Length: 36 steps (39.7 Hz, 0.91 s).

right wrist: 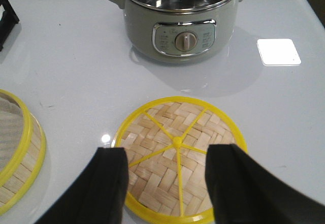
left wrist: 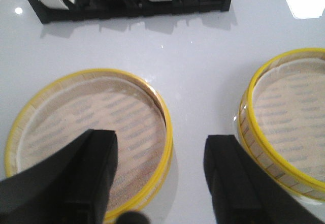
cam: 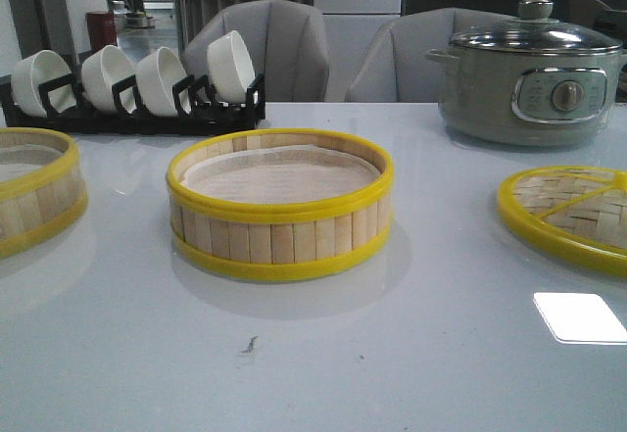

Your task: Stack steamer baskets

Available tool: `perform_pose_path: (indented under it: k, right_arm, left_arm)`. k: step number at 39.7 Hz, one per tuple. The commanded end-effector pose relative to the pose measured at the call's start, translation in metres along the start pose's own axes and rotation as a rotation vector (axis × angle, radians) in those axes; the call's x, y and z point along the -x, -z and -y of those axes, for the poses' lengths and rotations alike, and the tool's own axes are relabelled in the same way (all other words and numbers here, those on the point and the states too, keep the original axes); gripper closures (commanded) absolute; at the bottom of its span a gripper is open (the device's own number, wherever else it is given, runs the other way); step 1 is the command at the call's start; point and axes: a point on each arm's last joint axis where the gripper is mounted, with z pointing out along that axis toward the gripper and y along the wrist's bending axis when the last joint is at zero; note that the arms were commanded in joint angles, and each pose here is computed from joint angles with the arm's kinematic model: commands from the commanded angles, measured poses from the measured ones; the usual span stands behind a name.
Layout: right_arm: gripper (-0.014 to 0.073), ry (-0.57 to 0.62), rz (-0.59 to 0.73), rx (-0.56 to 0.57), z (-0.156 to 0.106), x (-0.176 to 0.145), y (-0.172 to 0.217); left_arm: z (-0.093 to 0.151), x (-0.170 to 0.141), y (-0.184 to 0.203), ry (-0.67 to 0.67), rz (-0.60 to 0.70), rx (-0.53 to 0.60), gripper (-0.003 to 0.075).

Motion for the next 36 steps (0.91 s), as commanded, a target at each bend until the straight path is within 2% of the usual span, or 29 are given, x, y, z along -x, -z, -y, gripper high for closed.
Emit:
perform_pose_path:
  k: [1, 14, 27, 36]
  right_arm:
    - [0.0143, -0.007, 0.117, 0.013, -0.002, 0.019, 0.009]
    - [0.0143, -0.015, 0.109, 0.017, -0.002, 0.018, 0.008]
    - [0.0143, -0.015, 0.107, 0.017, -0.002, 0.018, 0.008]
    - [0.0143, -0.015, 0.107, 0.017, -0.002, 0.018, 0.008]
  left_arm:
    - [0.003, 0.013, -0.009, 0.023, 0.057, -0.017, 0.0269]
    - [0.004, 0.002, -0.088, 0.021, -0.096, -0.013, 0.0269]
    - [0.005, 0.019, -0.127, 0.021, -0.123, -0.012, 0.0269]
    - [0.006, 0.014, -0.154, 0.020, -0.176, -0.011, 0.0269]
